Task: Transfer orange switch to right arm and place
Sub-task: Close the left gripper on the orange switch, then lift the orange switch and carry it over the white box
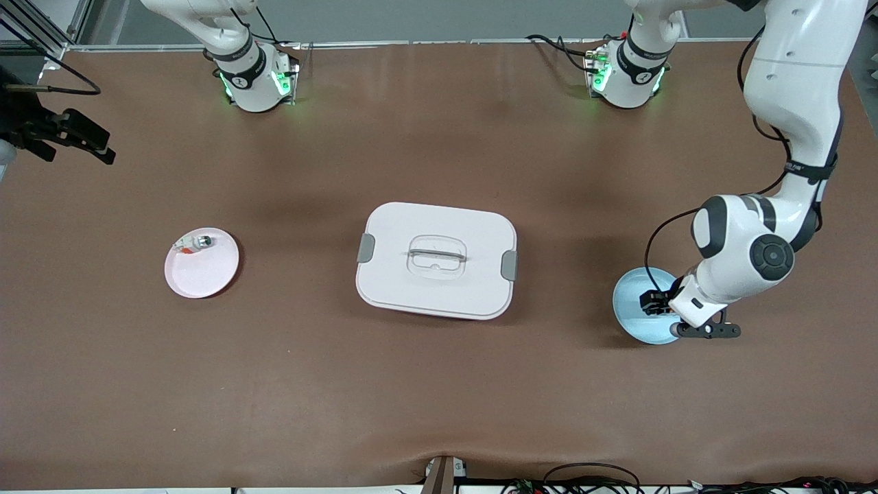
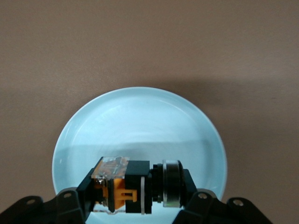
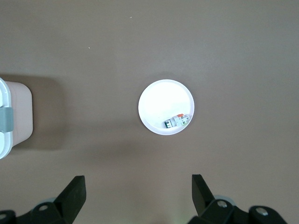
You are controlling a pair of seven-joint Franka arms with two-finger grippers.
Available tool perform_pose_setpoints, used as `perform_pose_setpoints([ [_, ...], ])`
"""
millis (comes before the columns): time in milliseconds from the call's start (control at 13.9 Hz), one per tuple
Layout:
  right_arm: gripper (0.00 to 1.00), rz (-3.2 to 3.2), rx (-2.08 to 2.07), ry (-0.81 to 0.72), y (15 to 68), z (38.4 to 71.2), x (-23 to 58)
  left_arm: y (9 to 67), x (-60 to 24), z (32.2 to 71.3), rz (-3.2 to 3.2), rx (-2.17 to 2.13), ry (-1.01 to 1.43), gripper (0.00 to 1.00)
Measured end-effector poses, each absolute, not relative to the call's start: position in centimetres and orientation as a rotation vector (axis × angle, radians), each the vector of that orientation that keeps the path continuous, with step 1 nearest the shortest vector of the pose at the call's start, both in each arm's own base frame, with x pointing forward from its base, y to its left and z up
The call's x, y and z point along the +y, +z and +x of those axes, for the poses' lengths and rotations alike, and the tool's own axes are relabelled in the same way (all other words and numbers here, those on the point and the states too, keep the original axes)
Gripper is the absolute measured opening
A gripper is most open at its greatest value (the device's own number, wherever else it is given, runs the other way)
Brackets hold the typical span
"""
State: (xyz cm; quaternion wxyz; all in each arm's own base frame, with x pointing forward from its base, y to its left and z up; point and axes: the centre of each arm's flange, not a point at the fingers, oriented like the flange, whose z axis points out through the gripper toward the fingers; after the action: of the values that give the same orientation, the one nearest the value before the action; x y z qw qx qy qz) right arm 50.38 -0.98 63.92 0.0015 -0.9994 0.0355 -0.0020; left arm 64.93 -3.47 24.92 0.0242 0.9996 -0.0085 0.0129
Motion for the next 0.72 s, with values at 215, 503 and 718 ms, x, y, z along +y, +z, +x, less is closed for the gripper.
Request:
perform_pose_setpoints([
  [215,1.0,-3.137,0.112,-0.006,63.9,50.4,-1.0,30.5,-5.4,64.4,3.092,0.005,0.018,0.72],
  [503,1.0,-3.136,0.113,-0.005,63.9,50.4,-1.0,37.4,-10.8,63.6,3.079,0.159,-0.081,0.72],
  [718,1.0,-3.137,0.114,-0.005,63.9,50.4,-1.1,41.7,-16.4,63.0,3.02,0.334,-0.135,0.72],
])
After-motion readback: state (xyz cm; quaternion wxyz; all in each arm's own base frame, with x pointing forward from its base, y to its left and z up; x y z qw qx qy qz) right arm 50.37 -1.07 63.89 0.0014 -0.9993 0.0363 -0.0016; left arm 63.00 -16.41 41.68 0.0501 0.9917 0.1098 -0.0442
